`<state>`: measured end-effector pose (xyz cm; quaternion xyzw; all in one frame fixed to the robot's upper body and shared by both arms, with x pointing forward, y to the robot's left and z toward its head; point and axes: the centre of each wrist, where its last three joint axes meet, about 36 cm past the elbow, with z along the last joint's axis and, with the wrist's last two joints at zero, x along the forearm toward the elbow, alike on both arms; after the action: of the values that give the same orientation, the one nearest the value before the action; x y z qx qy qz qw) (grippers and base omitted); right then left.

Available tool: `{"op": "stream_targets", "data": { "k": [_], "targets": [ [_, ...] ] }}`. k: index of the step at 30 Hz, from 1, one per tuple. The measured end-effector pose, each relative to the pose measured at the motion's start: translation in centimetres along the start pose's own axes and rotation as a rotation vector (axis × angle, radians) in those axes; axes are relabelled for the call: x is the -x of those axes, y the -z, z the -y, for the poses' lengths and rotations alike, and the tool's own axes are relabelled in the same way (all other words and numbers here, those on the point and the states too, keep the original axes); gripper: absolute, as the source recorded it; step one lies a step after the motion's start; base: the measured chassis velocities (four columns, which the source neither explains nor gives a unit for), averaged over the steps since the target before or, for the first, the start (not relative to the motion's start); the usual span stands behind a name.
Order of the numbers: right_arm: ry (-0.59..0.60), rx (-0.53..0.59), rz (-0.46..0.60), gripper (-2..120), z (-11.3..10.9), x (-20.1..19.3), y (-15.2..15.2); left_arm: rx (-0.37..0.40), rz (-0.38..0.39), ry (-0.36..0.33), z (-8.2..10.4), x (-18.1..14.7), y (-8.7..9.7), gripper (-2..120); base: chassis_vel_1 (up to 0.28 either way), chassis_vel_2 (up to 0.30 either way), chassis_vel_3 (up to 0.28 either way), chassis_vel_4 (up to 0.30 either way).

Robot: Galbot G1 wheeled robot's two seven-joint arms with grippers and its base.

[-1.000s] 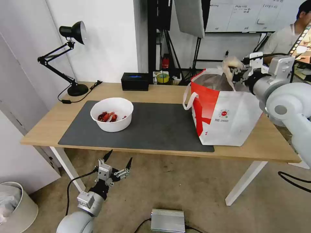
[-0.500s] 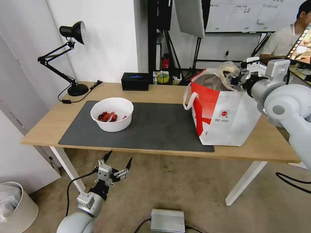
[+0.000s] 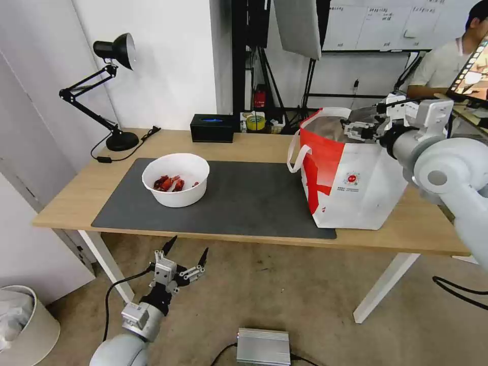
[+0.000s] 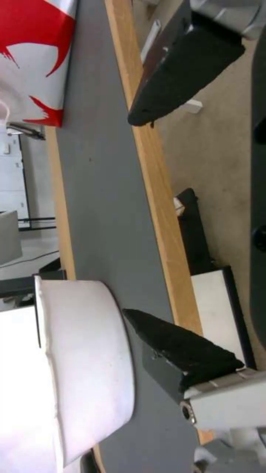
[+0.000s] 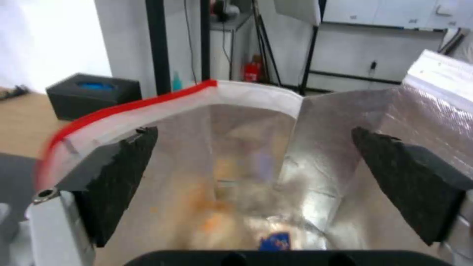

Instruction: Pick up the trash from the table and place it into the takeout bag.

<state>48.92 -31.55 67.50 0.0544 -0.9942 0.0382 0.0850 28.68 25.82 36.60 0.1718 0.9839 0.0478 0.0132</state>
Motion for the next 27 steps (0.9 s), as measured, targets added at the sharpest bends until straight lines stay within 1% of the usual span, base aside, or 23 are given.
{"op": "stream_targets", "data": {
  "k": [1, 3, 5, 6, 7, 8, 9, 10, 12, 13, 16, 17, 21, 25, 26, 27],
  "targets": [
    [0.0, 0.0, 0.0, 100, 0.0, 0.0, 0.0, 0.0, 0.0, 0.0, 0.0, 0.0, 0.0, 100, 0.0, 0.0, 0.0, 0.0],
    [0.029, 0.026, 0.05, 100, -0.3, -0.2, -0.3, 0.0, 0.0, 0.001, 0.0, -0.1, 0.0, 100, 0.0, 0.0, 0.0, 0.0],
    [0.091, 0.058, 0.117, 100, -0.7, -0.5, -0.6, 0.002, 0.0, 0.002, -0.1, -0.1, 0.1, 100, 0.0, 0.0, 0.0, 0.0],
    [0.091, 0.058, 0.117, 100, -0.7, -0.5, -0.6, 0.002, 0.0, 0.002, -0.1, -0.1, 0.1, 100, 0.0, 0.0, 0.0, 0.0],
    [0.158, 0.084, 0.189, 100, -1.3, -1.0, -1.0, 0.004, 0.0, 0.004, -0.1, -0.1, 0.1, 100, 0.0, 0.0, 0.0, 0.0],
    [0.18, 0.089, 0.211, 100, -1.6, -1.2, -1.3, 0.005, 0.001, 0.005, -0.2, -0.2, 0.1, 100, 0.0, 0.0, 0.0, 0.0],
    [0.226, 0.091, 0.248, 100, -2.4, -1.8, -2.0, 0.006, 0.001, 0.006, -0.2, -0.2, 0.2, 100, 0.0, 0.0, 0.0, 0.0],
    [0.226, 0.091, 0.248, 100, -2.4, -1.8, -2.0, 0.006, 0.001, 0.006, -0.2, -0.2, 0.2, 100, 0.0, 0.0, 0.0, 0.0],
    [0.266, 0.065, 0.273, 100, -3.8, -2.9, -3.7, 0.008, 0.004, 0.008, -0.3, -0.2, 0.3, 100, 0.0, 0.0, 0.0, 0.0],
    [0.266, 0.065, 0.273, 100, -3.8, -2.9, -3.7, 0.008, 0.004, 0.008, -0.3, -0.2, 0.3, 100, 0.0, 0.0, 0.0, 0.0],
    [0.293, 0.022, 0.284, 100, -6.4, -4.4, -7.4, 0.014, 0.008, 0.016, -0.7, -0.2, 0.5, 100, 0.0, 0.0, 0.0, 0.0],
    [0.293, 0.022, 0.284, 100, -6.4, -4.4, -7.4, 0.014, 0.008, 0.016, -0.7, -0.2, 0.5, 100, 0.0, 0.0, 0.0, 0.0],
    [0.276, -0.007, 0.305, 100, -8.8, -5.7, -10.8, 0.013, 0.011, 0.023, -0.7, -0.4, 0.6, 100, 0.0, 0.0, 0.0, 0.0],
    [0.261, -0.012, 0.308, 100, -9.5, -6.4, -11.9, 0.013, 0.013, 0.027, -0.7, -0.5, 0.6, 100, 0.0, 0.0, 0.0, 0.0],
    [0.242, -0.014, 0.306, 100, -9.9, -6.9, -12.7, 0.013, 0.013, 0.03, -0.8, -0.6, 0.6, 100, 0.0, 0.0, 0.0, 0.0],
    [0.217, -0.016, 0.299, 100, -10.5, -7.9, -14.1, 0.012, 0.015, 0.034, -0.8, -0.7, 0.5, 100, 0.0, 0.0, 0.0, 0.0]
  ]
}}
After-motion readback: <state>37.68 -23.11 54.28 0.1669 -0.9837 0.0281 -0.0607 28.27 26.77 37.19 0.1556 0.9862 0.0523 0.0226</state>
